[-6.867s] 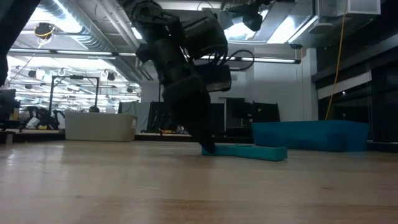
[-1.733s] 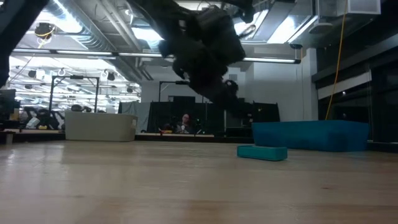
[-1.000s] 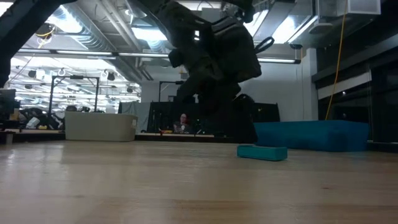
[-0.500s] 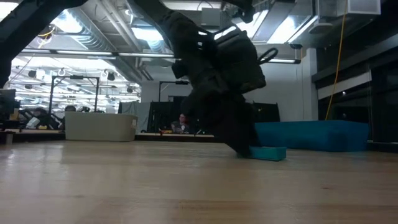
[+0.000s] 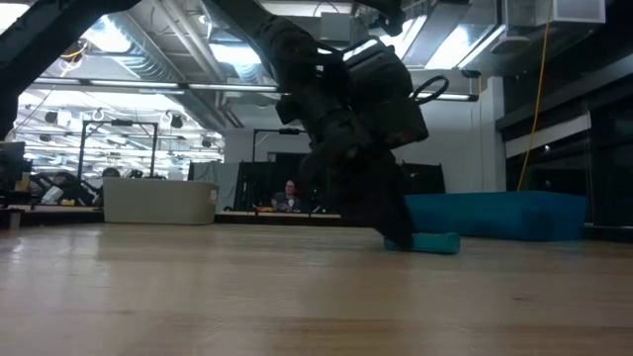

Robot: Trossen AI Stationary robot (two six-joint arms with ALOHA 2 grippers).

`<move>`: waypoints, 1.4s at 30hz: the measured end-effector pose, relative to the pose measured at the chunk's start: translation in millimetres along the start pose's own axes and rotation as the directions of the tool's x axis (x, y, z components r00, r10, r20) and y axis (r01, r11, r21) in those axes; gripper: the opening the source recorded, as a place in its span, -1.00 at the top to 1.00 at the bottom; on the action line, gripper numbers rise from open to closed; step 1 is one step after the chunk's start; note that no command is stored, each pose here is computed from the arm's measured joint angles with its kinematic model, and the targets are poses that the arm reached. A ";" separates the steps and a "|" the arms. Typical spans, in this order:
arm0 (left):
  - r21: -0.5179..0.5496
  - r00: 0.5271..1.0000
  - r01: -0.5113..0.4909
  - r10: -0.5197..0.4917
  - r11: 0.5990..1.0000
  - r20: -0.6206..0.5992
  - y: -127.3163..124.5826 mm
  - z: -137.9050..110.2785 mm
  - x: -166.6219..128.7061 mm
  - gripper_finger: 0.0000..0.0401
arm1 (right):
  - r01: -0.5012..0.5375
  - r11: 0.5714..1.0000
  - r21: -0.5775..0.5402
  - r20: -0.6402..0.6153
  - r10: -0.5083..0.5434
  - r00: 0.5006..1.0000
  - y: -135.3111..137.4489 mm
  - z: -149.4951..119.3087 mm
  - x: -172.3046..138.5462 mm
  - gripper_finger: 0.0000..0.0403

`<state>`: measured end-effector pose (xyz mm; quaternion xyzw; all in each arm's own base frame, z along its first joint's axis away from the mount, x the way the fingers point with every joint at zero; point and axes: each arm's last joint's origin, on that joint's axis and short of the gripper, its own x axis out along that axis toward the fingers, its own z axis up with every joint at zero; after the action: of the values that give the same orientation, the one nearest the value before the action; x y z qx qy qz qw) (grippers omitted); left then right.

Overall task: Pick & Place Office items
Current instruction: Put the light blue digital timer into the gray bin

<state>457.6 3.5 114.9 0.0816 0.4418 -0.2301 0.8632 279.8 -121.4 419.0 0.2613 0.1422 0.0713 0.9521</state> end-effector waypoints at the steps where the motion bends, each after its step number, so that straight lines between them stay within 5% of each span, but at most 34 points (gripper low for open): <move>1: -0.019 1.000 0.002 -0.002 1.000 -0.002 0.6 -0.6 -0.2 0.26 | 0.000 1.000 -0.004 0.000 0.000 1.000 0.1 0.0 0.0 -0.34; 12: -0.300 0.998 -0.052 0.044 0.953 -0.035 32.4 -15.9 -26.6 0.26 | 0.000 1.000 -0.015 0.001 0.000 1.000 0.0 0.1 0.0 -0.34; 17: -0.422 0.995 -0.095 0.078 0.902 -0.057 58.1 -31.9 -50.7 0.26 | -0.003 1.000 -0.021 0.007 0.003 1.000 0.3 0.9 0.0 -0.34; 22: -0.504 0.984 -0.093 0.158 0.859 0.087 77.9 -33.1 -89.8 0.26 | -0.004 1.000 -0.024 0.011 0.005 1.000 0.4 1.3 0.1 -0.34; 28: -0.603 0.876 -0.132 0.377 0.787 0.300 90.3 -44.4 -161.8 0.26 | -0.003 1.000 -0.024 0.014 0.003 1.000 -0.1 1.7 -0.3 -0.34; 31: -0.666 0.818 -0.210 0.502 0.715 0.281 87.1 -69.7 -193.6 0.26 | 0.001 1.000 -0.028 0.022 0.000 1.000 -0.2 2.5 -0.5 -0.34; 34: -0.755 0.768 -0.261 0.604 0.601 0.215 78.3 -109.4 -212.4 0.26 | 0.013 1.000 -0.027 0.034 -0.012 0.999 -0.3 3.4 -0.6 -0.34; 39: -0.883 0.575 -0.254 0.796 0.396 0.191 52.4 -167.0 -249.8 0.26 | 0.016 1.000 -0.012 0.043 -0.016 0.999 -0.2 4.1 -0.6 -0.34; 42: -0.915 0.515 -0.274 0.849 0.295 0.119 32.7 -191.7 -265.1 0.26 | 0.016 1.000 -0.004 0.044 -0.016 0.999 -0.2 4.2 -0.6 -0.34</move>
<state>200.3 184.4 210.7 -0.2388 0.1302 0.3329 0.9029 280.6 -123.7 422.5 0.2597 0.1233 0.0581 0.9560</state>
